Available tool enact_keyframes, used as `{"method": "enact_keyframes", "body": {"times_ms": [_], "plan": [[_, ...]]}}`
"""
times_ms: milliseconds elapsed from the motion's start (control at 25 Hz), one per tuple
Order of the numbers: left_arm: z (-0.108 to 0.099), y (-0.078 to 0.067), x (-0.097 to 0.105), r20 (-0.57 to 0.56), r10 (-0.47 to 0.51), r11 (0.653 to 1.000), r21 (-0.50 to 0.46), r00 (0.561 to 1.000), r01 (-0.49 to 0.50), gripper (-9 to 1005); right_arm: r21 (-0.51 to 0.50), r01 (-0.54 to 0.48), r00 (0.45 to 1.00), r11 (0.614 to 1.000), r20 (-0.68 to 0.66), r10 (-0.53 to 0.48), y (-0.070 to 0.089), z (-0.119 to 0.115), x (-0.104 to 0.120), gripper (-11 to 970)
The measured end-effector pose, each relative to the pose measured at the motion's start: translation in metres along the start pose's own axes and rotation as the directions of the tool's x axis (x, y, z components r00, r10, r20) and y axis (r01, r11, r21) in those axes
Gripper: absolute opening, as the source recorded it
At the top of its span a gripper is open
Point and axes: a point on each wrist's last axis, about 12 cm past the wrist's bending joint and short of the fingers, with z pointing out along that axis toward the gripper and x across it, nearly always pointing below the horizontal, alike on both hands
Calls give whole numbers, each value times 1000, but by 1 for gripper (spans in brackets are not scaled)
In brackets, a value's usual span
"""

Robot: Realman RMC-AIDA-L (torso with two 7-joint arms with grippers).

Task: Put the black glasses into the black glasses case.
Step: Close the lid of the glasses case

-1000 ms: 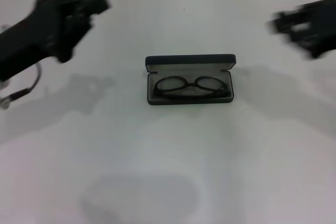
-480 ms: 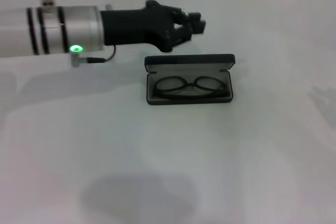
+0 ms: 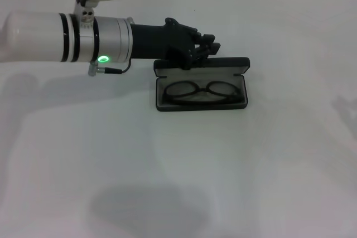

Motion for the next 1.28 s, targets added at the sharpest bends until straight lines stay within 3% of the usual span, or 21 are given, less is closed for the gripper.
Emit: {"method": "enact_keyframes", "body": {"times_ms": [600, 1280], "plan": [[12, -2, 11, -73, 7, 999, -52, 997, -11, 190, -30, -19, 1000, 999, 12, 19, -3, 17, 11, 158], [16, -11, 12, -87, 23, 1000, 7, 996, -23, 187, -24, -29, 999, 999, 20, 29, -6, 22, 16, 169]]}}
